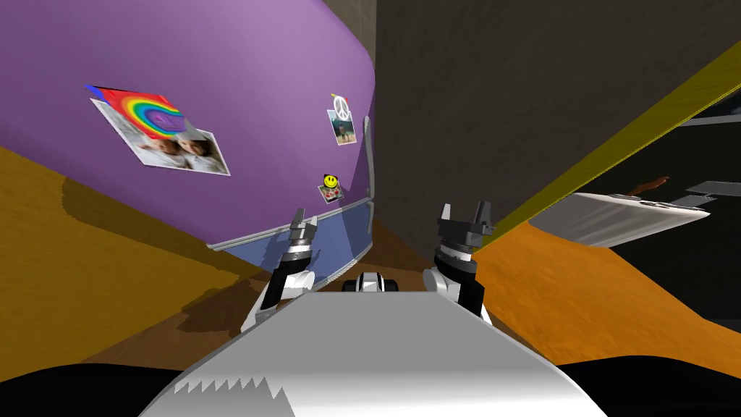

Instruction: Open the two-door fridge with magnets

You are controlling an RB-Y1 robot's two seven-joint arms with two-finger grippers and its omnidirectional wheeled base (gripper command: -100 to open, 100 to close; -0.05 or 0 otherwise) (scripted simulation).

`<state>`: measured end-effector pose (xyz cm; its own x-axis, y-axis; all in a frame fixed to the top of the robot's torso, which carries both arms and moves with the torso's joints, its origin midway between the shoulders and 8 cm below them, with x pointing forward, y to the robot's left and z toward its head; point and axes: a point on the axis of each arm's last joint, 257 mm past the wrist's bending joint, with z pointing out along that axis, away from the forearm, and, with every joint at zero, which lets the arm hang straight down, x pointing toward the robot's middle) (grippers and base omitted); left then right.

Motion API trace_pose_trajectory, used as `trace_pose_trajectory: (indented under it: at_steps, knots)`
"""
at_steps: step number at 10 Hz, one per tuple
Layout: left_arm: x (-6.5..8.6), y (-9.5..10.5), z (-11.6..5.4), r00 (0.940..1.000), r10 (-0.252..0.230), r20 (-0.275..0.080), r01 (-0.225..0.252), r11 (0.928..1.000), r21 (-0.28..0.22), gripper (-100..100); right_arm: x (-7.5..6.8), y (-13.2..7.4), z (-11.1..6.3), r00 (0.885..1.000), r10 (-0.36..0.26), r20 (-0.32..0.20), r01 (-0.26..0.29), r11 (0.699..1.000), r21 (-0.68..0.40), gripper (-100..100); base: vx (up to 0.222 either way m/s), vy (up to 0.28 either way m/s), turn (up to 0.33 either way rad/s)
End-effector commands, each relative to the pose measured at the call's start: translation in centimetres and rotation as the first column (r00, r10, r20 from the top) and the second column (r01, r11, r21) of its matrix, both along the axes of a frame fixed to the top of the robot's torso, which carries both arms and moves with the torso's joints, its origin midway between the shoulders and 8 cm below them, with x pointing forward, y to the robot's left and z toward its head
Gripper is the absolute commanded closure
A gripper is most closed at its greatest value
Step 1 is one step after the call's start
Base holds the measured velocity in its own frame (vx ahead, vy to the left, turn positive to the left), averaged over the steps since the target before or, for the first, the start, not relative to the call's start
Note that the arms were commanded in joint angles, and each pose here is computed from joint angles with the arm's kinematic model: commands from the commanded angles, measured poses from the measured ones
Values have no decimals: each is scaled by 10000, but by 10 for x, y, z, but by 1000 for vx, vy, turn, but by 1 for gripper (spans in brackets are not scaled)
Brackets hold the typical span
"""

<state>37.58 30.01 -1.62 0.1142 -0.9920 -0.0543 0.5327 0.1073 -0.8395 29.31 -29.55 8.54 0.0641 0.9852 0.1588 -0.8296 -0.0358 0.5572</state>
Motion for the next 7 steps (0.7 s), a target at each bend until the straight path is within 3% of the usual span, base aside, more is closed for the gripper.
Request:
trace_pose_trajectory:
  at_steps: [1, 7]
  knots:
    - [8, 10, -8, 9999, -7, -130, 3, 9996, -297, -100, 0, 0, 0, 10000, 0, 0, 0, 10000, 0, 0, 104, -133, 19]
    - [27, 36, -26, 9991, -26, -421, -17, 9947, -1026, -100, 0, 0, 0, 10000, 0, 0, 0, 10000, 0, 0, 126, -172, 16]
